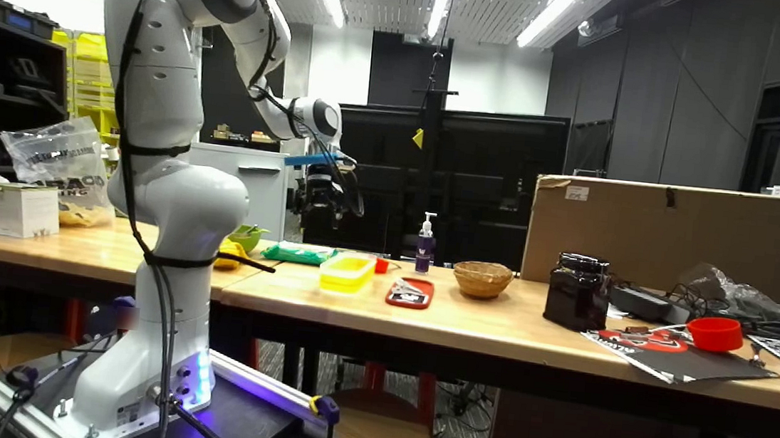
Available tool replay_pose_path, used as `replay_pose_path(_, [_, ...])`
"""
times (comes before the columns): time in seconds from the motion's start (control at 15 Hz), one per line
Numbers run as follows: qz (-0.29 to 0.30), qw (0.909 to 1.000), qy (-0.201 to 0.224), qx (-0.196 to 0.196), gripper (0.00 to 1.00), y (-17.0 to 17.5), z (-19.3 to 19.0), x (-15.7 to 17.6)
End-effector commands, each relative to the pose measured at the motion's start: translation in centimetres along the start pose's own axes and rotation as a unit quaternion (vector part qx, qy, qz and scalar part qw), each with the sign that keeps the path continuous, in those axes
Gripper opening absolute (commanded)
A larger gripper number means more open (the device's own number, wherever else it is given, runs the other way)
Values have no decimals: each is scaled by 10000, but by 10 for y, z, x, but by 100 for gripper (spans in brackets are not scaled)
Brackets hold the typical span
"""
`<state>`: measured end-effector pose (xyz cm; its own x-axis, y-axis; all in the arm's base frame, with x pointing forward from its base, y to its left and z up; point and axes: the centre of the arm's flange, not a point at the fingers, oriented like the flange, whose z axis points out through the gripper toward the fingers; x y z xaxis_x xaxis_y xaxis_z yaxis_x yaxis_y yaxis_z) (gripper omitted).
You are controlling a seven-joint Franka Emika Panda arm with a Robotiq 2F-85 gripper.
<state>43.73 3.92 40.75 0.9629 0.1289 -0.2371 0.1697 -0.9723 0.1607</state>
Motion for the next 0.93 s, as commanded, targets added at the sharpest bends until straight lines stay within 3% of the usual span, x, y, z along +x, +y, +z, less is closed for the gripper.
replay_pose_path(0.0, [3, 9984, 504, -257, 100, -60, 4, -30])
replay_pose_path(0.4, [-351, 9923, 1187, -91, 100, -152, 5, -51])
replay_pose_path(0.67, [-1154, 9817, 1424, 524, 100, -196, 0, -51])
replay_pose_path(0.87, [-1579, 9731, 1490, 778, 100, -220, -3, -49])
